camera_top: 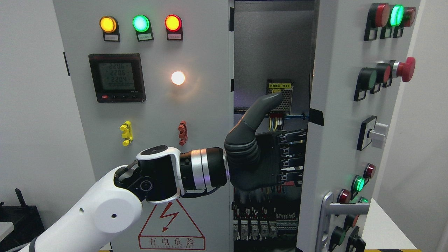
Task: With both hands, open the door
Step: 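Insert the left hand fingers behind the edge of the button-panel door, then push the door with the left hand, swinging it away from the cabinet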
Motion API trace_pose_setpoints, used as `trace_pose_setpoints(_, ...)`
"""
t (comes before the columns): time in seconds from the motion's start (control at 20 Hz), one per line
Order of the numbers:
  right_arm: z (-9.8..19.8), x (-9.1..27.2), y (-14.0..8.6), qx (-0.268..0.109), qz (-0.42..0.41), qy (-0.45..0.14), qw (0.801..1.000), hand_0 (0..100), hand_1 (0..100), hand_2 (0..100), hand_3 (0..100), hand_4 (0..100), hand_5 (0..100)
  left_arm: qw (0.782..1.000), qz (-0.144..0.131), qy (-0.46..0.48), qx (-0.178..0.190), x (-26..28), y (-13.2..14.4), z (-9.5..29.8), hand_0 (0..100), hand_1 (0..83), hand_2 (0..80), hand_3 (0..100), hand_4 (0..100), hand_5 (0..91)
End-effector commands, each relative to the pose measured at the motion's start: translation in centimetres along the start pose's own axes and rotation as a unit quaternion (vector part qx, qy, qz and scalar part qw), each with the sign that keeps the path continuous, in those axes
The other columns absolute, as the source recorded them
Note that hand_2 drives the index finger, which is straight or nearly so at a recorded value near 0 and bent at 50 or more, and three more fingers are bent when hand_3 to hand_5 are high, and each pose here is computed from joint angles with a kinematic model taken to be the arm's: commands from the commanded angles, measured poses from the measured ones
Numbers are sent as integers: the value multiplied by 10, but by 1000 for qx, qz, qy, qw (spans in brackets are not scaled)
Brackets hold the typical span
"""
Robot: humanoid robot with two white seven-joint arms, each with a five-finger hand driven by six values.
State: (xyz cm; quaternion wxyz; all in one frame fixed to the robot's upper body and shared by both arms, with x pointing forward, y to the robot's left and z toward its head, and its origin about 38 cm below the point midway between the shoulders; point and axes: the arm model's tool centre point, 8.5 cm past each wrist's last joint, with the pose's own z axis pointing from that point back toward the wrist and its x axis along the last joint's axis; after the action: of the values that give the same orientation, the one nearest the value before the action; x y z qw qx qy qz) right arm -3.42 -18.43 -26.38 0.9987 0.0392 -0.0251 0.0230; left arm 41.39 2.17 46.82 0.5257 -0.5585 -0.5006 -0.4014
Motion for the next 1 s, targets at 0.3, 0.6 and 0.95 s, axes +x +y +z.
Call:
trace_pose_setpoints(0.3, 0, 0, 0, 0, 0, 0, 1000, 0, 0, 0, 0, 0, 0, 1000, -7, 0, -25, -8, -9, -68, 0, 0, 0, 0, 42, 0)
trace_pose_setpoints(0.6, 0, 0, 0, 1, 0, 0, 1000, 0, 0, 0, 0, 0, 0, 998, -25, 6, -49, -15, -28, -97, 0, 0, 0, 0, 42, 0)
trace_pose_setpoints(0.95, 0, 0, 0, 0, 0, 0, 1000, 0, 0, 0, 0, 0, 0, 998, -24, 11, -63, -19, -38, -107, 0, 0, 0, 0, 42, 0)
